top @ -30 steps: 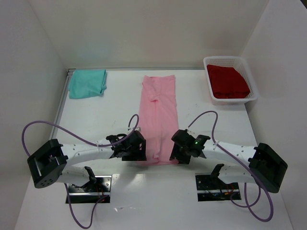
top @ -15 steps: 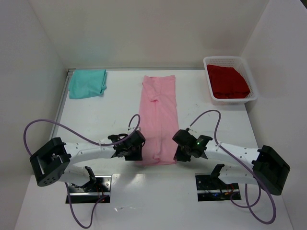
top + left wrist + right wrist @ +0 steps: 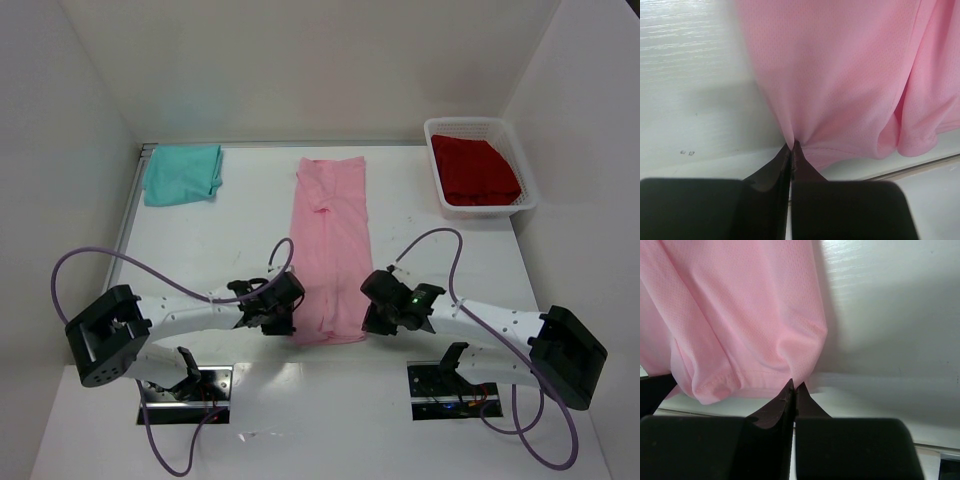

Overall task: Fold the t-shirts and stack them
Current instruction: Grab the bottom of the folded rectangular tshirt with both arms, then fold the folded rectangular tshirt in 1/3 of the way

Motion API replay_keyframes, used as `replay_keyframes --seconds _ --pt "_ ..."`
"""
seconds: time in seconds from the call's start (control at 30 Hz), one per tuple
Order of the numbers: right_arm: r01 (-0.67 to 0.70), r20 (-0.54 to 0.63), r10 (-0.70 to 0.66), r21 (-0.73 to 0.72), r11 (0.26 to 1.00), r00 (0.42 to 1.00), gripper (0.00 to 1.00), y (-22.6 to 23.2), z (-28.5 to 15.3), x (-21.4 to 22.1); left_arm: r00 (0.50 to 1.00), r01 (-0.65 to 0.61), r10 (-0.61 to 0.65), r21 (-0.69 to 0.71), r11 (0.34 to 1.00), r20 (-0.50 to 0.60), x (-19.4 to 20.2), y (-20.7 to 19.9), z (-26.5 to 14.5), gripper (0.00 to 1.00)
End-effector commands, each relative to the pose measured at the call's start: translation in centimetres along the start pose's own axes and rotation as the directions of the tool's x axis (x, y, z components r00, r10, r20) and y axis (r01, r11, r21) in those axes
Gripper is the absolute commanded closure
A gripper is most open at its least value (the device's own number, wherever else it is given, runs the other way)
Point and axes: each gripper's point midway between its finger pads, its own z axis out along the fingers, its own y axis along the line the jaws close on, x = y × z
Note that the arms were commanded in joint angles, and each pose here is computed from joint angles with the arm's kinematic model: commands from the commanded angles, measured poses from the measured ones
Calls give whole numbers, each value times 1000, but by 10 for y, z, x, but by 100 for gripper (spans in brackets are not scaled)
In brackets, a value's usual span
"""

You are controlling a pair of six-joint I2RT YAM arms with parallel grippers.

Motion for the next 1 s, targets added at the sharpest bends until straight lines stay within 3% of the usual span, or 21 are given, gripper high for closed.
replay_keyframes --seconds 0.0,0.23,0.5,0.7,0.83,0.97 --pt "18 77 -14 -63 998 997 100 21 -5 -16 1000 -21 21 -18 1000 20 -8 -2 -13 100" --pt "50 240 -18 -130 990 971 100 61 -34 -65 964 -83 74 25 996 254 -72 -34 -62 100" --pt "59 433 22 -173 983 901 100 83 -61 -141 910 -105 72 57 993 408 -139 -53 -85 100" --pt "-1 569 132 -225 974 812 100 86 -78 -219 869 -87 53 46 995 491 -202 -51 -78 100" --pt "35 623 123 -235 971 772 100 101 -83 -252 873 -89 54 49 995 485 -237 -53 -52 100" --pt "78 631 84 -225 971 771 100 119 -73 -270 868 -83 53 40 996 494 -267 -50 -39 100"
